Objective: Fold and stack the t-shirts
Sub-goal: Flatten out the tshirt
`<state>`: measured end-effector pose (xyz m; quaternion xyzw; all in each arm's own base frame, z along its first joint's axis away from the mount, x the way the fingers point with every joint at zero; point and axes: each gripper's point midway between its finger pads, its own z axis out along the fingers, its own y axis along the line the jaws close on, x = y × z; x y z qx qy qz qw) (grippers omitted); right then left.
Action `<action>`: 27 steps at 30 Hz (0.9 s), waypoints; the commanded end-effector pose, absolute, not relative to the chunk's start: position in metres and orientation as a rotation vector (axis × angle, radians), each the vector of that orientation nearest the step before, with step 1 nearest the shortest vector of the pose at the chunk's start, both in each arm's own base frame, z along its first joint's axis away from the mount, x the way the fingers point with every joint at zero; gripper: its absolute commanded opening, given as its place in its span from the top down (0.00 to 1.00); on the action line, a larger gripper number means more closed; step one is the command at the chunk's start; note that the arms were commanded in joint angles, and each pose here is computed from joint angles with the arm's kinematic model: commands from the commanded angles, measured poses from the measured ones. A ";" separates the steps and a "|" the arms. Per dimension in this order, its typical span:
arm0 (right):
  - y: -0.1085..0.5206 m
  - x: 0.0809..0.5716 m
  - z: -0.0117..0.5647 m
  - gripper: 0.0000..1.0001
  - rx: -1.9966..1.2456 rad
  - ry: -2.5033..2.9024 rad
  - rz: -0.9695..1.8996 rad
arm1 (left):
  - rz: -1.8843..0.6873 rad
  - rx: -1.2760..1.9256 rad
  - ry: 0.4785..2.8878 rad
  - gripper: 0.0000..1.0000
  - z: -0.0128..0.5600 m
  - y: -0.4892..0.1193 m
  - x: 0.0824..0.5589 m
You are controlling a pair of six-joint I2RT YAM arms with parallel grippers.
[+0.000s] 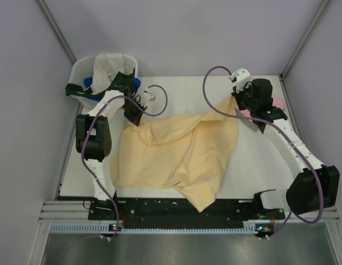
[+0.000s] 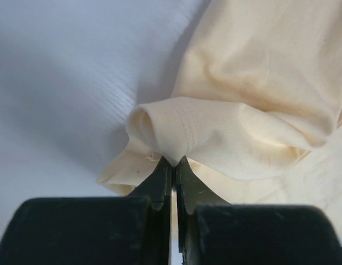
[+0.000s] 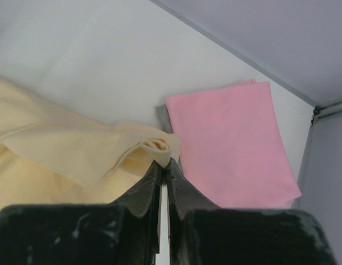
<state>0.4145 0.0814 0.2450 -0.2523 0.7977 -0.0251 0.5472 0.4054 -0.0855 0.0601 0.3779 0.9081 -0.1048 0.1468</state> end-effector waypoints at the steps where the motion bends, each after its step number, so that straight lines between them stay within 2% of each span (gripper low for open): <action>1: 0.069 0.411 0.294 1.00 -0.518 1.800 -0.105 | -0.291 0.959 2.540 1.00 0.119 -0.073 0.414; 8: 0.077 0.387 0.369 1.00 -0.460 1.640 0.038 | -0.301 0.774 2.505 1.00 0.178 -0.033 0.397; 20: 0.061 0.361 0.479 1.00 -0.411 1.450 -0.035 | -0.125 0.683 2.307 1.00 0.290 -0.002 0.364; 24: 0.058 0.353 0.481 1.00 -0.414 1.449 -0.055 | -0.126 0.688 2.299 1.00 0.305 -0.002 0.342; 27: 0.058 0.355 0.467 1.00 -0.419 1.478 -0.056 | -0.168 0.707 2.302 1.00 0.297 -0.008 0.331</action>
